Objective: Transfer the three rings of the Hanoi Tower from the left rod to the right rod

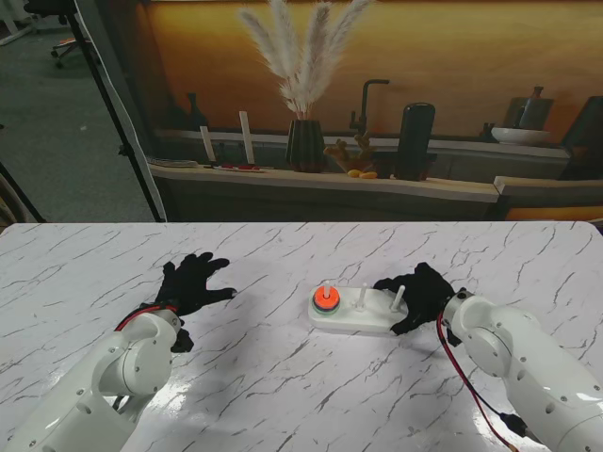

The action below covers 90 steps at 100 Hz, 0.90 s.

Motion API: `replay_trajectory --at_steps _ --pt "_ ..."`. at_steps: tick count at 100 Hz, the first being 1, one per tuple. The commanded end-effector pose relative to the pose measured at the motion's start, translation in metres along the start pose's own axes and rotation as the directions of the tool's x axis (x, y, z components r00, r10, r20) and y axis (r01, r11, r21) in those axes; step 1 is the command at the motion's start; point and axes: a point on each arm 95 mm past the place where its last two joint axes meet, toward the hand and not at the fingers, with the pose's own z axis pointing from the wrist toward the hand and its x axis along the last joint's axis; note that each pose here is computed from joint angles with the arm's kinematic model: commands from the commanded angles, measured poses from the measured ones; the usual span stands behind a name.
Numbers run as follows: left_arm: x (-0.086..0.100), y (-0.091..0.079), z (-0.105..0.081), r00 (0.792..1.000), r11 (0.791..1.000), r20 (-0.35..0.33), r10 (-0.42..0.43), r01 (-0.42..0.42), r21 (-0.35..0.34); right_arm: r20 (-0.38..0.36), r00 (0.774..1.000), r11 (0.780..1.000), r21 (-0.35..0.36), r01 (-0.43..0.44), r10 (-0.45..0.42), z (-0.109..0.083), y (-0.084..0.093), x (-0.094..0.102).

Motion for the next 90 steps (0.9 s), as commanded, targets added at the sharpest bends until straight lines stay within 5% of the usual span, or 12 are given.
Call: replay_trajectory --at_steps 1,41,90 --pt "0.003 0.003 0.000 1.000 1.000 -0.016 -0.009 0.008 -0.013 -0.022 1.000 1.000 0.017 0.004 -0.004 0.000 -0.005 0.007" --pt "0.001 0.005 -0.002 1.000 1.000 -0.008 -0.013 0.013 -0.024 -0.022 0.999 1.000 0.007 0.026 -0.025 0.009 -0.009 0.014" --pt "0.001 0.007 -0.002 1.000 0.999 0.000 -0.020 0.020 -0.036 -0.083 0.989 0.992 -0.015 -0.123 0.122 0.026 -0.007 0.040"
